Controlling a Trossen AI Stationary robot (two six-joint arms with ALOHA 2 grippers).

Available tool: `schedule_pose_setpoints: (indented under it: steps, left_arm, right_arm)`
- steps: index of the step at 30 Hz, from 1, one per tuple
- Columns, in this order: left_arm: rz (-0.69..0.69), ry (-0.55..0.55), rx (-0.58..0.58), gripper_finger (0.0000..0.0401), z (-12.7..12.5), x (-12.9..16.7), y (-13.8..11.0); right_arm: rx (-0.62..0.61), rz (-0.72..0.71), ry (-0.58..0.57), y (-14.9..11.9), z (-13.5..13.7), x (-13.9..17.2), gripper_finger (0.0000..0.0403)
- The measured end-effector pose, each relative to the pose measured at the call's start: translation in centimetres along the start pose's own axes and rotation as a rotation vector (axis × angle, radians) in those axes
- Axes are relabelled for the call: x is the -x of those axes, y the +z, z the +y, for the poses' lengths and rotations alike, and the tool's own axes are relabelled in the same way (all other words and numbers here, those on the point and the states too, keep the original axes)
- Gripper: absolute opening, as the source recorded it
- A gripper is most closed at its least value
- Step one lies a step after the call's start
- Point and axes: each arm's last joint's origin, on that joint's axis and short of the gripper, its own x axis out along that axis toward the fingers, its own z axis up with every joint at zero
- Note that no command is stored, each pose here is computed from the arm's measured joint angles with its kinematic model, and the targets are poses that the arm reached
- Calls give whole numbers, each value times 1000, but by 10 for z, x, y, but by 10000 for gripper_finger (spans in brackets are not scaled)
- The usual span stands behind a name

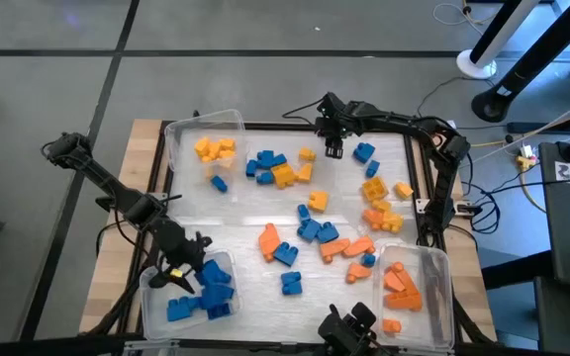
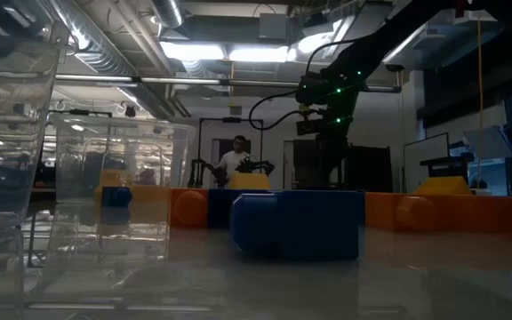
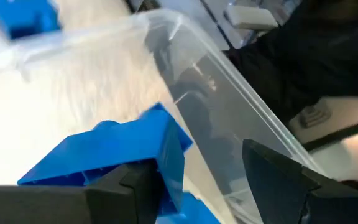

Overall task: Sort blocks
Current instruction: Put the blue game piece into the bottom left transparent bin

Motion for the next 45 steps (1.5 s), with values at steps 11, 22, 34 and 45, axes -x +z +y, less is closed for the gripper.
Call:
schedule_pose_setpoints:
  steps: [11, 22, 34, 45]
  left_arm:
    - [-3, 1, 201, 195, -25, 27, 31]
    - [19, 46, 184, 195, -33, 18, 40]
    - [67, 94, 57, 195, -30, 22, 33]
    - [63, 104, 33, 195, -30, 23, 34]
  right_arm:
    - [-8, -3, -9, 1, 0, 0, 198]
    - [1, 2, -19, 0, -1, 0, 198]
    - [-14, -23, -7, -7, -15, -4, 198]
    - [-51, 20, -21, -16, -25, -47, 198]
